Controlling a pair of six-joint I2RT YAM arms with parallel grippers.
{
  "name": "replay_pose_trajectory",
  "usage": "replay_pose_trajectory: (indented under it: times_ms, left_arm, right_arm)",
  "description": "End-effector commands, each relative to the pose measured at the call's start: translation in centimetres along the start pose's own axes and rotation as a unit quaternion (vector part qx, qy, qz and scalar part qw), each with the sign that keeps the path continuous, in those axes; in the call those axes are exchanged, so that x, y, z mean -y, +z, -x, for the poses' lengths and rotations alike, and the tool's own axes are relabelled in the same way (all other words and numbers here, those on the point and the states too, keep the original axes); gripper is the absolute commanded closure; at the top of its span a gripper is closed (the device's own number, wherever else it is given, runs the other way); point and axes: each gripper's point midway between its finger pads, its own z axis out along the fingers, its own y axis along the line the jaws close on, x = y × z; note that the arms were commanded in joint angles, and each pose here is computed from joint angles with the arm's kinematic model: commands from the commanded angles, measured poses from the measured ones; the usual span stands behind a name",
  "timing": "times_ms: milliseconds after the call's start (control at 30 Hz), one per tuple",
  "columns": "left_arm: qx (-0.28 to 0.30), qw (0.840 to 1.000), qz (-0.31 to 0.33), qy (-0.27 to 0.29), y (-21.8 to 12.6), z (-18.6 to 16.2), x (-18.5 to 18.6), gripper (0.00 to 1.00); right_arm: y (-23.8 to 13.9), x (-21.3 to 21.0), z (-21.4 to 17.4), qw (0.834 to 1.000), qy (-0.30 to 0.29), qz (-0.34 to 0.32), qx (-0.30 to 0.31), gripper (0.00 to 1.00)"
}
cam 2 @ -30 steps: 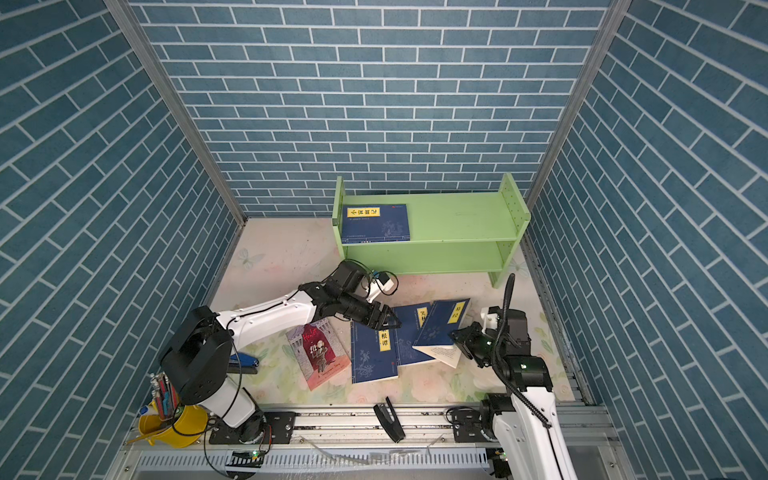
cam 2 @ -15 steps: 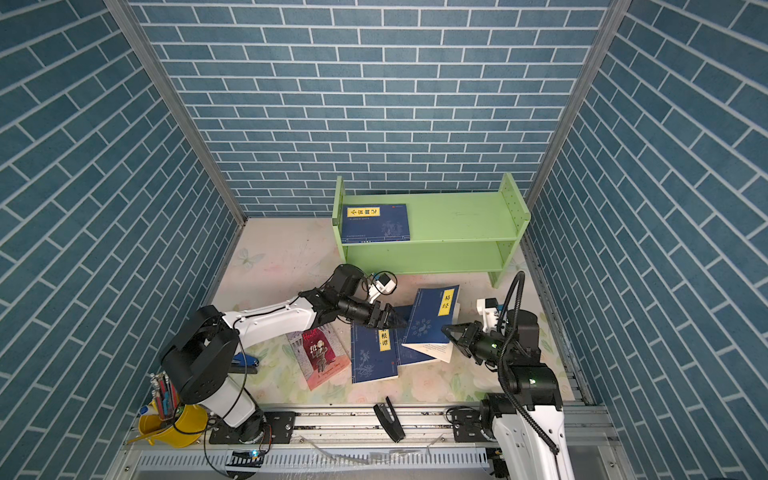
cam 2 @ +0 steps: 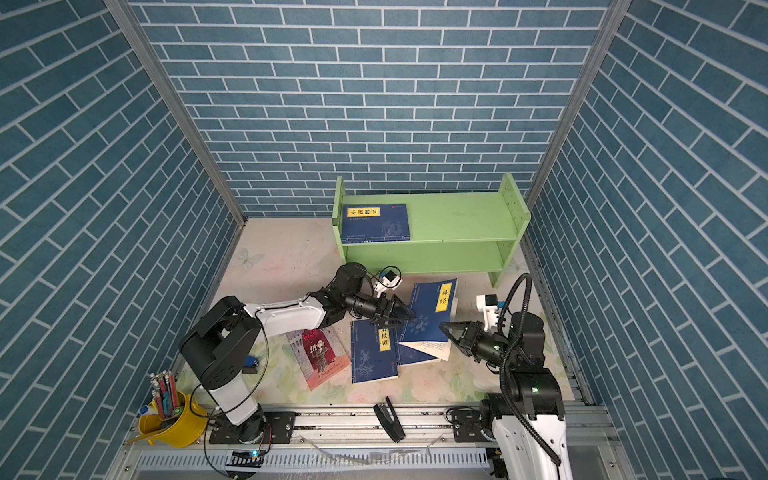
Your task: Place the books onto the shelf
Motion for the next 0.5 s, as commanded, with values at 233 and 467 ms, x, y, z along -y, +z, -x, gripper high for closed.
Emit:
replay_pose_trajectory:
  times_ms: [233, 467]
  left_arm:
    - [0.001, 0.999, -0.037, 0.019, -0.4, 0.6, 3.8, 0.27]
    - [-0.009, 0.999, -0.039, 0.024, -0.4, -0.3, 5.1, 0.36]
  right_arm:
    - [-0.1, -0.9, -0.8, 0.999, -0.017, 0.025, -0.019, 1.0]
    - [-0.2, -0.1, -1.8, 0.999, -0.019, 0.021, -0.03, 1.0]
